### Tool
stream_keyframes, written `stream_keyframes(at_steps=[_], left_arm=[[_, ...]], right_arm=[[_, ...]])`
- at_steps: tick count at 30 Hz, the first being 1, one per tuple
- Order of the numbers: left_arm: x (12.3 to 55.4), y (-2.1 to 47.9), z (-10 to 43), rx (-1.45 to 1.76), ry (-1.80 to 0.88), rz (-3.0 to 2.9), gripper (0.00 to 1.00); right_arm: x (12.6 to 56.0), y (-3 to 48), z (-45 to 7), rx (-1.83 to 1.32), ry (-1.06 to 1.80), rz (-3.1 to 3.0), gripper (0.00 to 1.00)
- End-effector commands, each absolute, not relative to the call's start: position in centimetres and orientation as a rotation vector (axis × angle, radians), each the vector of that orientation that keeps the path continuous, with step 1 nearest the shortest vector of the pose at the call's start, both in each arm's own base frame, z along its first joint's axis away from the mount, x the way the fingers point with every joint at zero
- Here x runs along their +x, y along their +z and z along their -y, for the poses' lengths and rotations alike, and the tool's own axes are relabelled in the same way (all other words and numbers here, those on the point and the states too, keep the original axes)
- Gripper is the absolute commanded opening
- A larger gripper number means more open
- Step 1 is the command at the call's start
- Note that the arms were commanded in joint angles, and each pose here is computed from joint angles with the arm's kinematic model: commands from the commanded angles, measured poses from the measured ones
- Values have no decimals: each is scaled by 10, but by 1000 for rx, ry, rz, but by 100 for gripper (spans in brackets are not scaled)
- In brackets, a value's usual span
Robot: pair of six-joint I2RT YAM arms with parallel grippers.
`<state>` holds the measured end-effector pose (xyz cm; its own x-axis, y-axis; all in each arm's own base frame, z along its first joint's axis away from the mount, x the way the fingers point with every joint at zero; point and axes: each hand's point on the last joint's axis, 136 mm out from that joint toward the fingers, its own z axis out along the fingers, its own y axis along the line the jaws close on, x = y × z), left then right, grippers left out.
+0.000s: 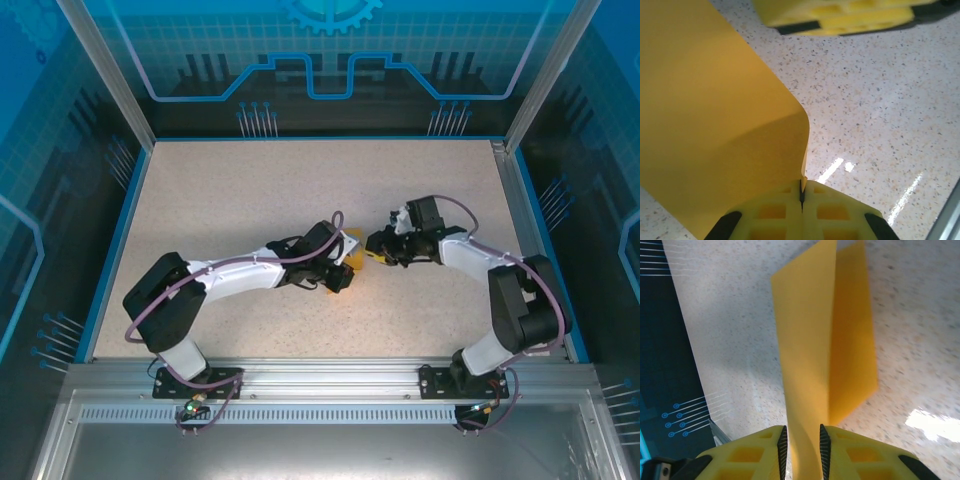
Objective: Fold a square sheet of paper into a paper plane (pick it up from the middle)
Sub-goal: Third fold the triangle at the center of the table.
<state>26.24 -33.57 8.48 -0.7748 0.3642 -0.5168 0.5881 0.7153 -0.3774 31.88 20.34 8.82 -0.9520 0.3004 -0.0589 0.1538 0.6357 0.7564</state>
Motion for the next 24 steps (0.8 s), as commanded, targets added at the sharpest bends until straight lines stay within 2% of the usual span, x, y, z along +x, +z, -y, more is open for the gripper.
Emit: stream_keyframes(at_steps=[1, 7, 13, 20, 24], left_arm=[[253, 92, 335, 757, -827, -2530, 5], [263, 97, 333, 701, -809, -2589, 5], [264, 115, 340, 652, -865, -2619, 7], [259, 101, 332, 723, -854, -2565, 7], [252, 90, 327, 742, -858, -2577, 8]], right_arm=[[332, 94, -215, 328, 1223, -2673, 27], [341, 81, -220, 365, 1275, -2742, 25], [334, 98, -226, 359, 1332, -2756, 25], [344, 101, -235, 224, 1358, -2703, 25], [342, 97, -236, 211, 1277, -2755, 25]])
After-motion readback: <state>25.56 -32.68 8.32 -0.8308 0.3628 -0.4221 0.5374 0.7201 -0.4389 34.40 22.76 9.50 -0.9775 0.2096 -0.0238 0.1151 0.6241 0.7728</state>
